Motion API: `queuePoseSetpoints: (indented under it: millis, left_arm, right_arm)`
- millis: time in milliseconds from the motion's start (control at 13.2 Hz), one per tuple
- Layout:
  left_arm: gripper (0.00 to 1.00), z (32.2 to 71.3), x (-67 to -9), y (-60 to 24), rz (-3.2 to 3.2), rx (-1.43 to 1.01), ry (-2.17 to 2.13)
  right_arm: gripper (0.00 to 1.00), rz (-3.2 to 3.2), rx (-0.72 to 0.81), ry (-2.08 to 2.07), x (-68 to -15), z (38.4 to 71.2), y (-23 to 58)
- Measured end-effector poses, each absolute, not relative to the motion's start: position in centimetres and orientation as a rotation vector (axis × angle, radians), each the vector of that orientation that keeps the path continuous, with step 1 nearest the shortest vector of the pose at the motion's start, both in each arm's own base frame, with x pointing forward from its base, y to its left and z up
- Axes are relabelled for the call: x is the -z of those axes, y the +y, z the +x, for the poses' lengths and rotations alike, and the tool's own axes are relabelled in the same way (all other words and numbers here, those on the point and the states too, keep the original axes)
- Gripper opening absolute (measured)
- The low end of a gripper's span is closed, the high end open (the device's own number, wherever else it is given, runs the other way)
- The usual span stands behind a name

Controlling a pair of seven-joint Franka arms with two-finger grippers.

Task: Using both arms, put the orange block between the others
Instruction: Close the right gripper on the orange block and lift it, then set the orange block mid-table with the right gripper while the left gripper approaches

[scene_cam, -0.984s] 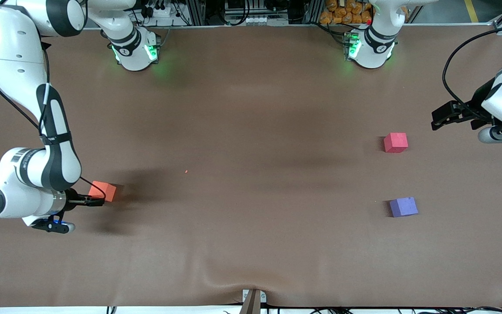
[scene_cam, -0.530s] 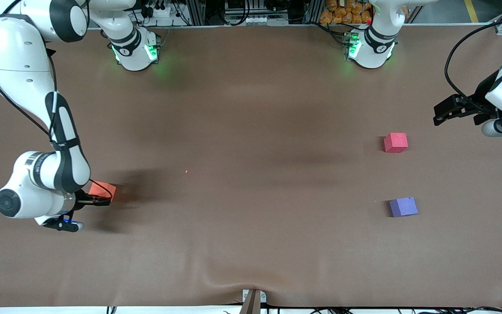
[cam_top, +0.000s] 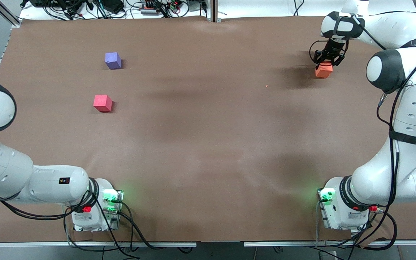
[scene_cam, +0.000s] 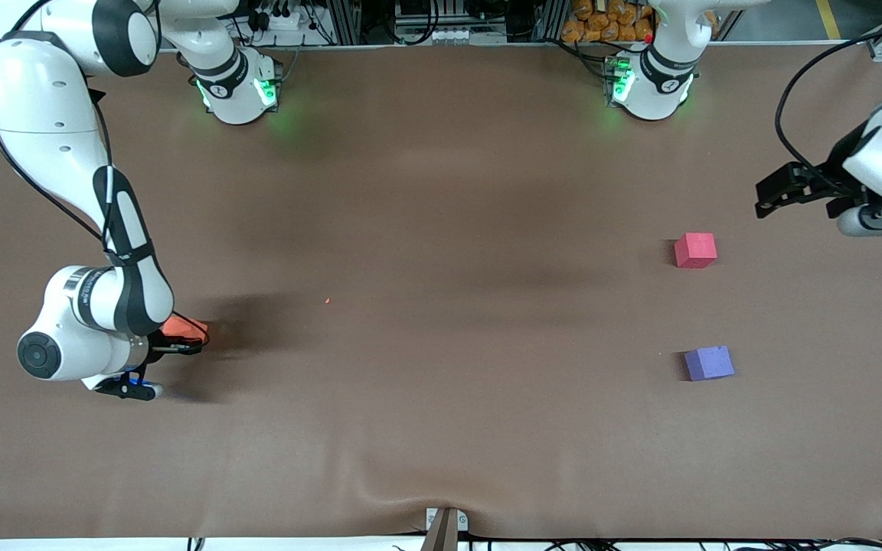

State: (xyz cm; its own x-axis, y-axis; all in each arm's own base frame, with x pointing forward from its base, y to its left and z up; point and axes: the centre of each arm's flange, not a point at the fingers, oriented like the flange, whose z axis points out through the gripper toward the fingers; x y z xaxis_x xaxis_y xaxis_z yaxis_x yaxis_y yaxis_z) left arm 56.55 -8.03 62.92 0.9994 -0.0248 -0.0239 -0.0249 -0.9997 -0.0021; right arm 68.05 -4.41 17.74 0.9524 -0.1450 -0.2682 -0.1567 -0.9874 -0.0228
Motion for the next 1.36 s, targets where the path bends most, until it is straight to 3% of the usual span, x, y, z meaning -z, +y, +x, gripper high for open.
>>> queuePoseSetpoints:
  millis: [303, 605, 1059, 1362]
  left_arm:
    - [1.0, 56.3, -62.9, -9.4, -3.139, -0.039, 0.078]
    - [1.0, 56.5, -62.6, -8.9, -3.139, -0.049, 0.064]
    - [1.0, 61.1, -57.8, 2.0, -3.215, -0.027, -0.229]
    - [1.0, 63.3, -55.4, 0.8, -3.329, 0.023, -0.283]
  right_arm:
    - [0.55, -3.071, -0.339, 0.154, -19.7, 69.5, -0.7]
    - [0.54, -3.04, -0.244, -0.067, -23.4, 70.2, 10.1]
    - [0.54, -2.907, -0.245, -0.26, -24.3, 64.7, 30.2]
    - [0.54, -2.916, -0.086, -0.138, -22.9, 60.0, 41.4]
